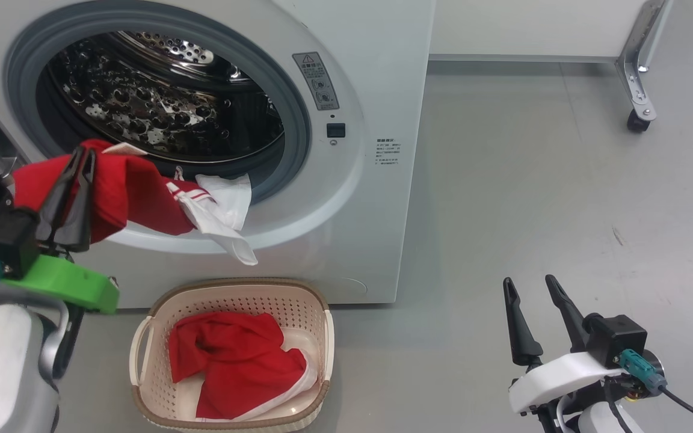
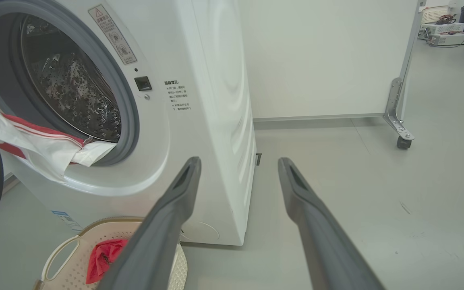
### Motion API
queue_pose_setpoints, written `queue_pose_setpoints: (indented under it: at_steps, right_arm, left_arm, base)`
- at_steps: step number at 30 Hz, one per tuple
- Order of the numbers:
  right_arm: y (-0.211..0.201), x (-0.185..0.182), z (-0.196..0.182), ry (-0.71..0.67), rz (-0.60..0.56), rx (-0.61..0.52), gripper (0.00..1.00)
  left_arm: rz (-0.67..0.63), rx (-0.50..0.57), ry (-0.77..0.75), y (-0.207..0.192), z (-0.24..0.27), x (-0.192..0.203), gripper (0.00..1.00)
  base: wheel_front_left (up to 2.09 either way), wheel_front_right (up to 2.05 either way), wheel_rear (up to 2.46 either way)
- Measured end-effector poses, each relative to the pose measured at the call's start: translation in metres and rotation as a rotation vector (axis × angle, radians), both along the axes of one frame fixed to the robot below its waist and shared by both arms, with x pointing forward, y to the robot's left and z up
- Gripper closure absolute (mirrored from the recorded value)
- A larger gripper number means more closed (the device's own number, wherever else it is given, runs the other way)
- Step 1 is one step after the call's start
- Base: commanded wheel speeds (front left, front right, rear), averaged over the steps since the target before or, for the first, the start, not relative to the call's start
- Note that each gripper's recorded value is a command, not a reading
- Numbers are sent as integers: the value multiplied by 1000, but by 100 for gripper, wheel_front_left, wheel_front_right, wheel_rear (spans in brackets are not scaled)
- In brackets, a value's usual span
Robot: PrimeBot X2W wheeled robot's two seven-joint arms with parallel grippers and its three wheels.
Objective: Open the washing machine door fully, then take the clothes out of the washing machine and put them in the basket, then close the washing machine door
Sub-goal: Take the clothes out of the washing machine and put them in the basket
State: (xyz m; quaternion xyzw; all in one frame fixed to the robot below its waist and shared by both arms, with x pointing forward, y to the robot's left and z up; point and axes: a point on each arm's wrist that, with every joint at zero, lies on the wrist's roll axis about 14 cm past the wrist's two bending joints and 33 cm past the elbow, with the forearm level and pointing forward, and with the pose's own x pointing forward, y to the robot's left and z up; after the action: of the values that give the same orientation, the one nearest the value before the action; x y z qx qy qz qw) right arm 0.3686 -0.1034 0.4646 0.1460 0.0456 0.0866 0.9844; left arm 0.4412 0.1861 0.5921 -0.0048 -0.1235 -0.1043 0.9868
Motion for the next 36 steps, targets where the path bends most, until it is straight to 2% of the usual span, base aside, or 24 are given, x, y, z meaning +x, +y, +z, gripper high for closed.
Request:
queue_pose_setpoints:
  at_steps: [6, 18, 29, 36]
  right_arm:
    - [2, 0, 0, -1, 9, 1, 0]
    - [0, -4, -10, 28, 8, -6, 0]
    - [-7, 0, -28, 77, -16, -22, 0]
    - [-16, 12, -39, 104, -44, -34, 0]
  left_arm:
    - [-15, 7, 78, -5, -32, -15, 100]
    - [-86, 54, 354, -26, -130, -45, 100]
    - [-143, 101, 560, -38, -196, -46, 100]
    - [-162, 167, 684, -35, -238, -28, 100]
  base:
    - [0, 0, 0]
    - [0, 0, 0]
    - [0, 0, 0]
    - [0, 0, 0]
